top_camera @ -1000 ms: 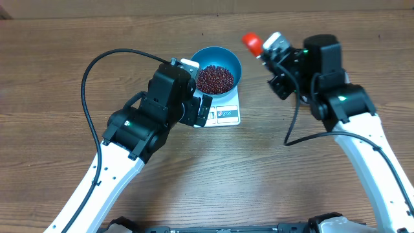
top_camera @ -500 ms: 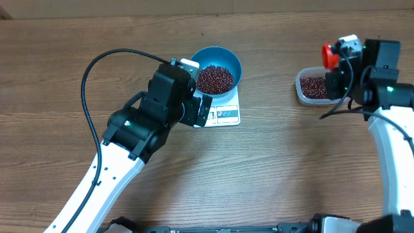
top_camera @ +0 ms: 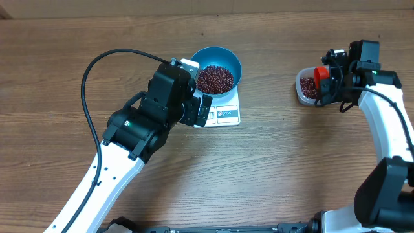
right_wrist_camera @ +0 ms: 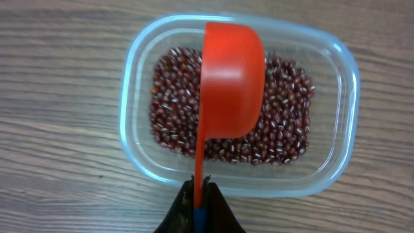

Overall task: Scoop item into bowl and weigh 150g on scale
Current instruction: 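Lower the red scoop into the bean tub with the right gripper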

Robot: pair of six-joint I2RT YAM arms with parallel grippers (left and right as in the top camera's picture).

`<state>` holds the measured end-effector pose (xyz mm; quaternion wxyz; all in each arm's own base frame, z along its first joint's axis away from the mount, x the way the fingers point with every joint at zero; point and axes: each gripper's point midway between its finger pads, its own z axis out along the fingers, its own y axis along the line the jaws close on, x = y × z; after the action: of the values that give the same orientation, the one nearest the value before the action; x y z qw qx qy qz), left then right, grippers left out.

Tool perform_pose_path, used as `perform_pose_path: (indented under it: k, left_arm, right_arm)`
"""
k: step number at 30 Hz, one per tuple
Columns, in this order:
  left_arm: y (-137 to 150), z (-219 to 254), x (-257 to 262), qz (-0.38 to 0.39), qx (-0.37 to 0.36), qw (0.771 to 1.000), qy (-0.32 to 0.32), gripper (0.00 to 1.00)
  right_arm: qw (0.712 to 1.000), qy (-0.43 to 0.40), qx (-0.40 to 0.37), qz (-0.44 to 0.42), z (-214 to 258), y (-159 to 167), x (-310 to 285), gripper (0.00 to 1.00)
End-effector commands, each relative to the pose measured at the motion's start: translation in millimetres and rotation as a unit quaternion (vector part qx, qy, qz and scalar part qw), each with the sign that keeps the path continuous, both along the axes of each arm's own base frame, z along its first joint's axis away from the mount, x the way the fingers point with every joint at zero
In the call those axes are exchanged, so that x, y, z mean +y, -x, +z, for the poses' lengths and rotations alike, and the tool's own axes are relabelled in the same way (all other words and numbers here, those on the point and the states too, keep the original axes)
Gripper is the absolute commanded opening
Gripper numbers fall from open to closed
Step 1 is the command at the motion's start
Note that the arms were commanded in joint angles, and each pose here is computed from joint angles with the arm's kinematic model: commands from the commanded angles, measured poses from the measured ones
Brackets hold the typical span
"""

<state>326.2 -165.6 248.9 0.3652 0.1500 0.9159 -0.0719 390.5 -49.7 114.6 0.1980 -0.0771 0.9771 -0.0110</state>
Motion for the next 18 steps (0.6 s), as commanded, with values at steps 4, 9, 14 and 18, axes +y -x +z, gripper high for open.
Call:
perform_pose_path:
  k: [4, 9, 14, 18]
  left_arm:
    - [0, 13, -1, -0.009, -0.016, 1.0, 0.005, 0.99]
    - [0, 13, -1, -0.009, -0.016, 1.0, 0.005, 1.0]
    - [0, 13, -1, -0.009, -0.016, 1.0, 0.005, 0.99]
    - [0, 13, -1, -0.009, -0.016, 1.0, 0.005, 1.0]
  right_arm:
    - [1.0, 0.024, 0.013, -0.014, -9, -5, -11, 0.04]
    - [0.999, 0.028, 0.017, -0.016, -17, -9, -14, 0.04]
    - [0.998, 0.055, 0.027, -0.026, -29, -12, -25, 0.04]
    - [0.997, 0.057, 0.036, -0.027, -34, -11, -26, 0.04]
